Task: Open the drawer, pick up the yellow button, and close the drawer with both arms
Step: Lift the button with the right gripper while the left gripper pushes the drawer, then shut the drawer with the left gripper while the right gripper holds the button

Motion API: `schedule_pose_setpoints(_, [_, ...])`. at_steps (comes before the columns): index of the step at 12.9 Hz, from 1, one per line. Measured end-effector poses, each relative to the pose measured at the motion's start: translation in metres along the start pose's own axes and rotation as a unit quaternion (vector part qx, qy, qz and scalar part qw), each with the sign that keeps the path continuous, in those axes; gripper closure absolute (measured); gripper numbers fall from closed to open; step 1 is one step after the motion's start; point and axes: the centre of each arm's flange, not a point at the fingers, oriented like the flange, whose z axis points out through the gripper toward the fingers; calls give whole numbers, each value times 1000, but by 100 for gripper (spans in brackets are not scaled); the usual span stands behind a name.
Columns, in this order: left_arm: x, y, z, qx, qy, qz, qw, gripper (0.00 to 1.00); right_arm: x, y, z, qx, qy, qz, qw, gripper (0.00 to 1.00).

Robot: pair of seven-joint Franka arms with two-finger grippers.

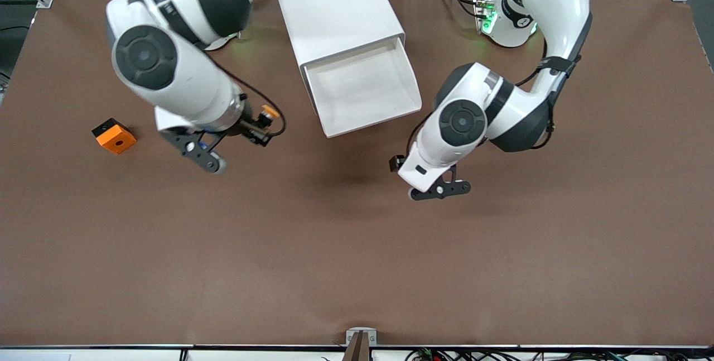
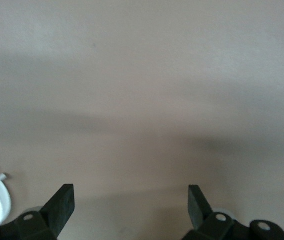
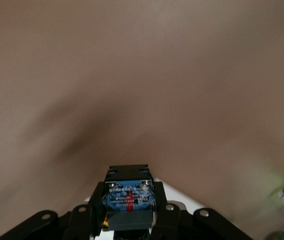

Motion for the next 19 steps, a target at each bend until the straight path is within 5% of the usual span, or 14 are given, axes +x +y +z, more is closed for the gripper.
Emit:
schedule_pose_setpoints(8, [-70,74,37,14,-2,-7,1000,0,190,137,50,-23,44,-146,988,59])
schedule_pose_setpoints(15, [-114,109,48,23,5,-19,1000,0,285,256,157,-16,91,-204,975,59])
schedule_pose_setpoints(19, [-151,133,53,26,7,-26,999,0,296,302,215,-11,104,-204,973,59])
